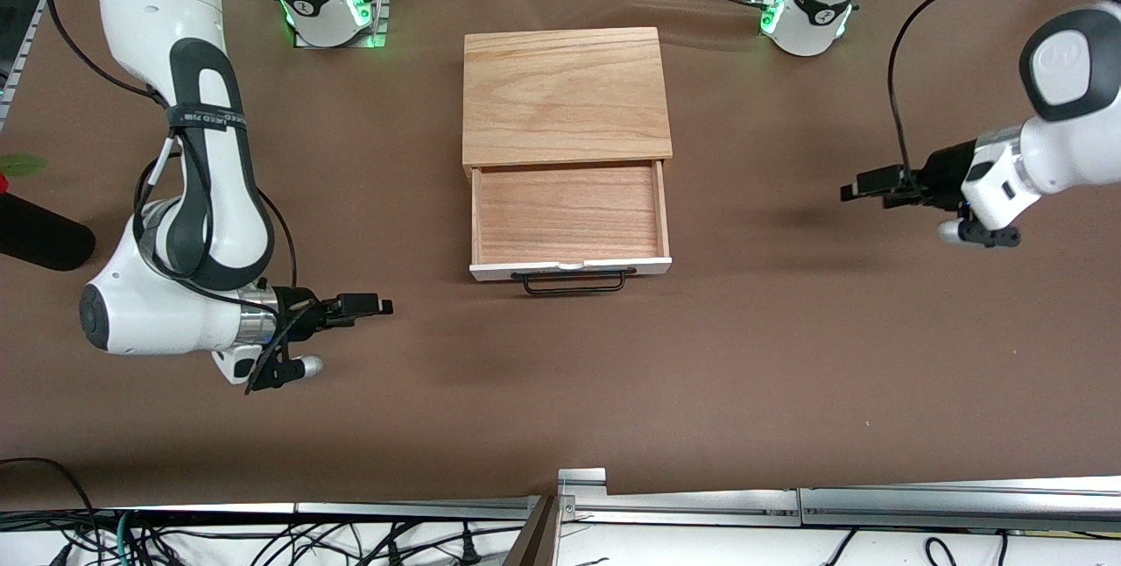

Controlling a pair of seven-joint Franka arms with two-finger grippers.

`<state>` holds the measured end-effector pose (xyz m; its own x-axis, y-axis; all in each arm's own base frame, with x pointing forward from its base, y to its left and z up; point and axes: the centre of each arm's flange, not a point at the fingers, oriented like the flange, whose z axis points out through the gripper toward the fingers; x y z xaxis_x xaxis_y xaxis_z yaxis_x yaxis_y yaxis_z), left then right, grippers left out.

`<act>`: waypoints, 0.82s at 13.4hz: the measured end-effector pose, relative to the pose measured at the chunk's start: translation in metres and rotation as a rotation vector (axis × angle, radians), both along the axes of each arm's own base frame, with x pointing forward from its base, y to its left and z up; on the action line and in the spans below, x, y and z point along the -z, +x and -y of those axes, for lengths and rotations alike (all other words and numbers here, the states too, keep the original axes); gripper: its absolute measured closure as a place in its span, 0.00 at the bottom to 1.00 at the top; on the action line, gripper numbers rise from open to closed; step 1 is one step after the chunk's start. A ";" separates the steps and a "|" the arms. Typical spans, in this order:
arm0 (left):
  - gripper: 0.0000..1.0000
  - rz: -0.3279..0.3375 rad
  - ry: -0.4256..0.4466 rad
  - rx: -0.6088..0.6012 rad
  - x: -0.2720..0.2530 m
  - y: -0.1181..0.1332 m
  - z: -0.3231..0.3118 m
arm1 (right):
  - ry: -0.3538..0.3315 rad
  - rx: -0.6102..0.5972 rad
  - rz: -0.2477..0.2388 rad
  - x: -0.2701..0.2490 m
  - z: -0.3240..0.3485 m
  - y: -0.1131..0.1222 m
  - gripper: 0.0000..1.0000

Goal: Pull top drawer with both arms simultaneously

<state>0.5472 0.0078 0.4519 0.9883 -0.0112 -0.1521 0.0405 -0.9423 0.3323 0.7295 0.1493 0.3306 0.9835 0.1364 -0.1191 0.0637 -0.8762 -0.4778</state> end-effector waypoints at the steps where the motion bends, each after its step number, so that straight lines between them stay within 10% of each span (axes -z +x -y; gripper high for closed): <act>1: 0.00 0.010 0.060 0.027 -0.013 -0.007 -0.004 | -0.042 0.038 -0.013 -0.007 0.001 0.000 0.00; 6: 0.00 0.012 0.266 0.082 -0.075 -0.025 -0.007 | -0.335 0.160 -0.002 -0.054 -0.013 -0.009 0.00; 11: 0.00 0.078 0.396 0.069 -0.149 -0.021 0.008 | -0.444 0.208 0.077 -0.122 0.024 -0.016 0.00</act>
<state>0.5259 0.0001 0.6011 0.9960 -0.0338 -0.0823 -0.0386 -0.9976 -0.0573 0.7140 0.1254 0.4524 0.9926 -0.1114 -0.0474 -0.1140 -0.9919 -0.0565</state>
